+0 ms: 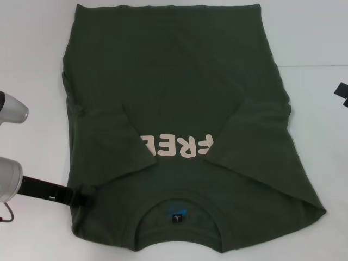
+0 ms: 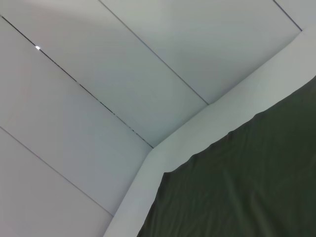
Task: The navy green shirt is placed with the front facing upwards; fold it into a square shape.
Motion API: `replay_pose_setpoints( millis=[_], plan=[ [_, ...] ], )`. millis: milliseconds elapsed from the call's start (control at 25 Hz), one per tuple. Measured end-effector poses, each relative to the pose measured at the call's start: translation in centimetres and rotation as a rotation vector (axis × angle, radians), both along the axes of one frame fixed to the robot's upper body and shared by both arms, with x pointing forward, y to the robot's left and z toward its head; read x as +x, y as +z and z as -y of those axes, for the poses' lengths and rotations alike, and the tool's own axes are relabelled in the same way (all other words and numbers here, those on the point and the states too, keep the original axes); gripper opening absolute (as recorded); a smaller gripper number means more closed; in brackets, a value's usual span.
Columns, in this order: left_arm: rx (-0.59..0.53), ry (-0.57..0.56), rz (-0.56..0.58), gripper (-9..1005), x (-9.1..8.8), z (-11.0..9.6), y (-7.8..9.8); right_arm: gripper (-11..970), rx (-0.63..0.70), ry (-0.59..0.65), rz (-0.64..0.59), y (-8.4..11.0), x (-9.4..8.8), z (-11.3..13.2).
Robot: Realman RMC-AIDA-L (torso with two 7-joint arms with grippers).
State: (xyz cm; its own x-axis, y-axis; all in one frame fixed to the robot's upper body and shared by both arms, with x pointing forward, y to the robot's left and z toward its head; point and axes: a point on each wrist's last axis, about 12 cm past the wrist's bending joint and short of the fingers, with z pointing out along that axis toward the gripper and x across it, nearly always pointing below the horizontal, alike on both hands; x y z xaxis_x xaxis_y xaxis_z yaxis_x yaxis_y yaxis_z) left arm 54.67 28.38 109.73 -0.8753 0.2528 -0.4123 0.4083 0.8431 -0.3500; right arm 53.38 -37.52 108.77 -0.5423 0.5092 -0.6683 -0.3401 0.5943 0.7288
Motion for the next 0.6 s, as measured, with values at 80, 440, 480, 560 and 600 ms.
replay_pose_setpoints(
  millis=[80, 440, 480, 560, 600],
  plan=[
    [0.002, -0.001, 0.004, 538, 0.04, 0.01, 0.0, 948, 0.0, -0.001, 0.0, 0.0, 0.0, 0.01],
    [0.007, 0.002, 0.011, 235, 0.14, -0.14, 0.09, 948, 0.003, -0.002, 0.003, 0.05, 0.06, -0.04],
    [0.007, 0.002, 0.012, 167, 0.14, -0.14, 0.1, 948, 0.004, -0.001, 0.004, 0.06, 0.08, -0.06],
    [0.004, 0.002, 0.012, 154, 0.17, -0.11, 0.13, 948, 0.004, -0.001, 0.005, 0.08, 0.11, -0.09],
    [0.002, 0.003, 0.012, 147, 0.18, -0.08, 0.15, 948, 0.004, 0.0, 0.005, 0.09, 0.14, -0.11]
  ],
)
